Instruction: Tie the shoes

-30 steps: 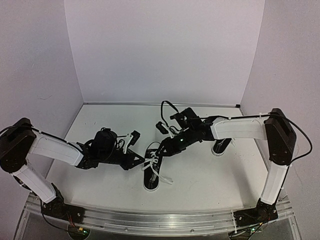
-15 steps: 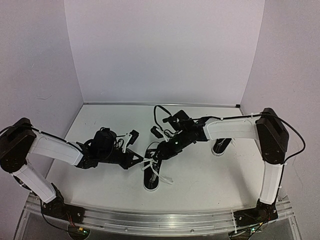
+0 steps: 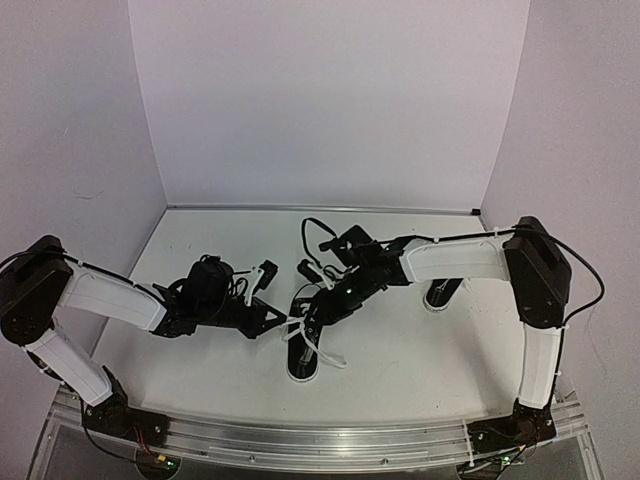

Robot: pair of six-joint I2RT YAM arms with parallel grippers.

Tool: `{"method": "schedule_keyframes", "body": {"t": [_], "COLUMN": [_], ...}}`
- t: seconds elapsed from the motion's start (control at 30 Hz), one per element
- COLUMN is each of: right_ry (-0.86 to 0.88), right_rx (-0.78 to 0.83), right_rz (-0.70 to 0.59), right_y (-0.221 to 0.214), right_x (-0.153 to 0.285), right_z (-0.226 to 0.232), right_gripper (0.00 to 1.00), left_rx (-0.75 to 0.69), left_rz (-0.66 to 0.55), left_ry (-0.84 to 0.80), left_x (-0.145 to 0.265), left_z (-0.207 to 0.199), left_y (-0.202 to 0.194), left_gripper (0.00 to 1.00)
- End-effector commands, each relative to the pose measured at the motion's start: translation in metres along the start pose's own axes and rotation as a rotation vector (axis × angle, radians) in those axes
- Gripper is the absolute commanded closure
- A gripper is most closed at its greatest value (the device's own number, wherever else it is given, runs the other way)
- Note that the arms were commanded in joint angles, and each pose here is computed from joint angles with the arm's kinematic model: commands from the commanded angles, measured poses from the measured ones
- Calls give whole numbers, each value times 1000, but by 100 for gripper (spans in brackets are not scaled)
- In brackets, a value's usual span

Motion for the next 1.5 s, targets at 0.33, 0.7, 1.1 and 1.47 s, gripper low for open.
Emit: {"method": "schedule_keyframes", "body": {"t": [0.33,0.7,1.1,1.47], "right_ry": [-8,39,19,-43], "right_rx": [25,17,21,44], "right_rz": [-47,-95,-97,-48], "right_y": [5,-3,-1,14], "right_x": [16,28,26,11], "right_z": [11,15,13,10], "right_gripper": [100,100,82,75], "left_rx": [17,28,13,13], "left_rz": [10,27,19,19], "left_ry": [111,105,83,74], "left_x": [4,3,3,3], "left_z": [12,14,12,11], "left_y": [5,-2,1,3], "left_gripper": [100,100,100,100]}}
Point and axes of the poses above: each gripper's point midway between its finger pads, its own x axis back along the fingers, its own z axis along the line the jaws close on, y = z × x, the point moved 9 cm from there along x, back along the fingers, and after that the axes turned 15 degrees about -x, right-handed, at the moved point
